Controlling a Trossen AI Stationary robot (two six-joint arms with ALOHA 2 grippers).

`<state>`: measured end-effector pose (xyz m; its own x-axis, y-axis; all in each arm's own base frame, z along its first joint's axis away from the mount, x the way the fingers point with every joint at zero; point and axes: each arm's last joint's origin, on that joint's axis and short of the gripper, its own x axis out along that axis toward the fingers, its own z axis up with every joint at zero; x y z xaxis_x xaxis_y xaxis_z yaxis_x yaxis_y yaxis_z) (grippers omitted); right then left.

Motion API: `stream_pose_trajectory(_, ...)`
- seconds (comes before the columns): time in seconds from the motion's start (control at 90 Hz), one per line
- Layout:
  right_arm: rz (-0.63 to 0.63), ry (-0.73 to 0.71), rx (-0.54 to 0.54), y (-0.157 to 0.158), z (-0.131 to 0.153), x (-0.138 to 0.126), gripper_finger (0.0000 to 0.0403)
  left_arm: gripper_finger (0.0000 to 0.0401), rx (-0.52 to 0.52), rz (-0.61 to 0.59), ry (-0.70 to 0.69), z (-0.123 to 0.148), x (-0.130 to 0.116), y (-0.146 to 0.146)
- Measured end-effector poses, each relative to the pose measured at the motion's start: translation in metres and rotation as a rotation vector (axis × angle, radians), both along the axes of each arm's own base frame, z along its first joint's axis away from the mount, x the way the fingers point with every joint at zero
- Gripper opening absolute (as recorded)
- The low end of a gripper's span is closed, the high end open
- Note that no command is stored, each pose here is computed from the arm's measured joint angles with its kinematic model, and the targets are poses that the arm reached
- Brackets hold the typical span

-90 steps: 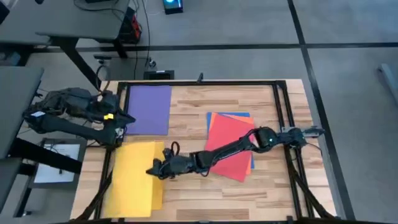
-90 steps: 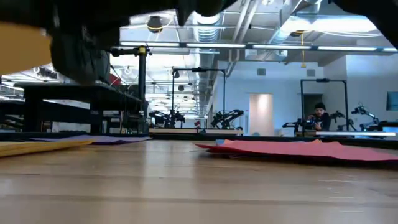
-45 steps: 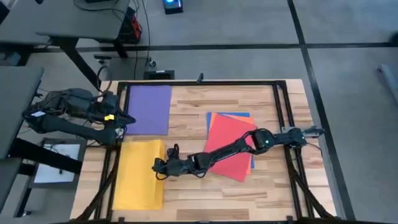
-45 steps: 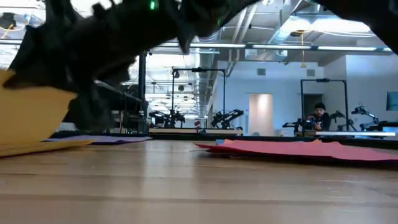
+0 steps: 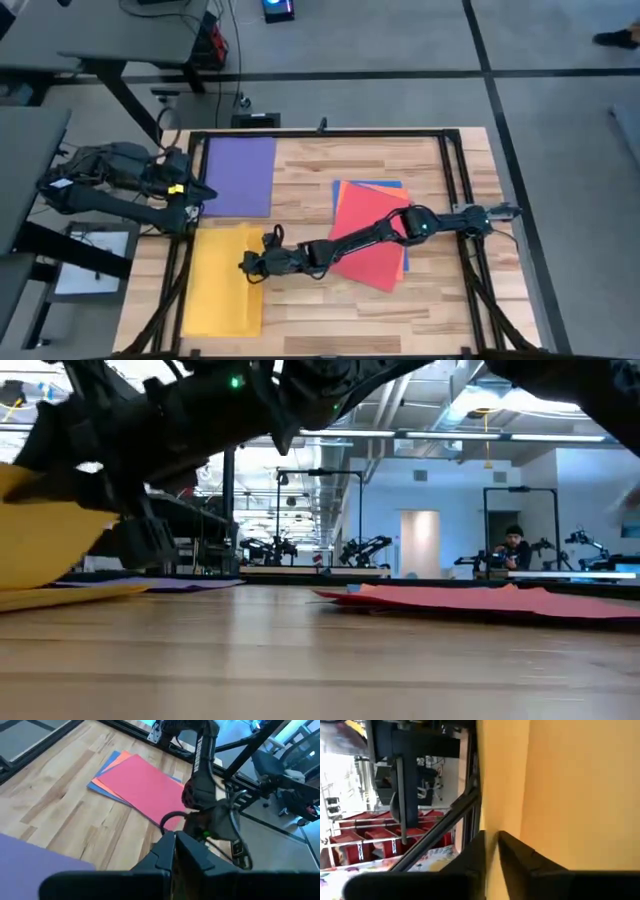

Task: Organize paper
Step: Stack the yellow paper on top of the other yellow paper

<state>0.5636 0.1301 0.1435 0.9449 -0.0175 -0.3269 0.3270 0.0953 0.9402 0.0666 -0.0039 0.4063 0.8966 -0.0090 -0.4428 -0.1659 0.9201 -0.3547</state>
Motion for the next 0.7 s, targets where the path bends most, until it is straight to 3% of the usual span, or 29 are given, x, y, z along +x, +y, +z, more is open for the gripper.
stream_pose_trajectory(0.333, 0.037, 0.043, 0.017, 0.005, -0.001, -0.001, 0.0156, 0.0000, 0.011, -0.005, 0.019, -0.002, -0.001, 0.000)
stream_pose_trajectory(0.444, 0.063, 0.160, 0.001, 0.007, 0.012, -0.001, 0.0161, 0.0000, 0.013, -0.006, 0.019, -0.002, -0.001, 0.000)
stream_pose_trajectory(0.544, 0.080, 0.294, -0.082, 0.005, 0.027, -0.006, 0.0156, 0.0000, 0.023, -0.011, 0.019, -0.002, -0.001, 0.000)
stream_pose_trajectory(0.7, 0.079, 0.288, -0.116, -0.004, 0.036, -0.003, 0.0147, 0.0000, 0.029, -0.014, 0.019, -0.002, -0.001, 0.000)
